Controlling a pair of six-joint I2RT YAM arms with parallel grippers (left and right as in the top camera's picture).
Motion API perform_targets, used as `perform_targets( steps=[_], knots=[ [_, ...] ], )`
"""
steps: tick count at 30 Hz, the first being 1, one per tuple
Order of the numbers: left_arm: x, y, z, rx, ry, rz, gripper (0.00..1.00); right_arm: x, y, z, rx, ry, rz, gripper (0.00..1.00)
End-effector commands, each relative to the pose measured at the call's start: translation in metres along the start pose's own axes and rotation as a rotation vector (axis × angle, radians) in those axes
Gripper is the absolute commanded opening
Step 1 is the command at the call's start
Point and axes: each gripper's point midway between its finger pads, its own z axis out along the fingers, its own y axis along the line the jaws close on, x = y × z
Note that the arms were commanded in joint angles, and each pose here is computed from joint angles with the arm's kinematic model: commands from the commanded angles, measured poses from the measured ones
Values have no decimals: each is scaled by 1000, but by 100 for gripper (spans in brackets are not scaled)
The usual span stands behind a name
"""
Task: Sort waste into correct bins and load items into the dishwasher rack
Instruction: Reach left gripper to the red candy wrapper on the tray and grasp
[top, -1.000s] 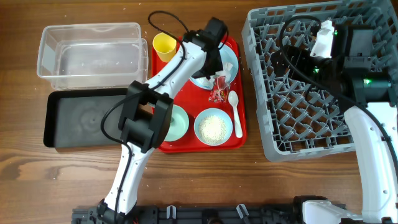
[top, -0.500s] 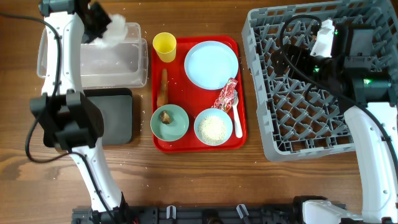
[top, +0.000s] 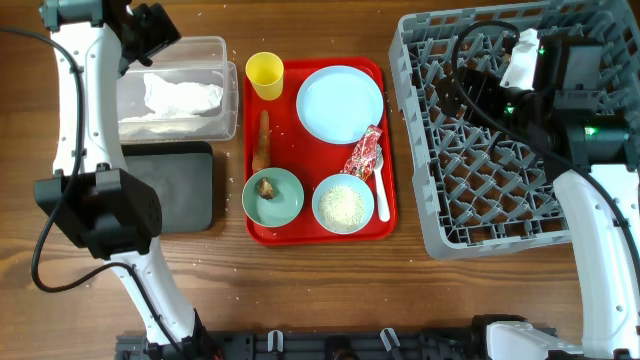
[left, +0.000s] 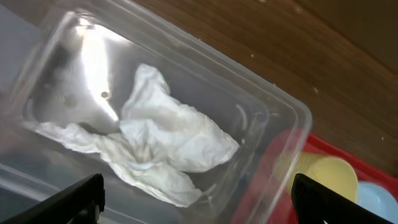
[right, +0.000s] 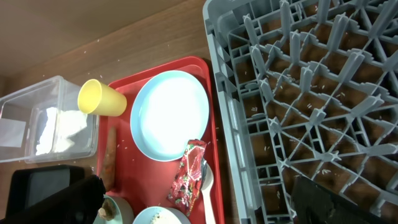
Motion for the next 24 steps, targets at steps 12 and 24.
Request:
perform_targets(
  steps=[12,24],
  knots=[
    [276,-227,47,366,450,1022,99,-3,5,-3,-13,-5,8,100],
    [369,-228,76,263,626,1112,95,5,-5,-3,37,26,12,100]
  ],
)
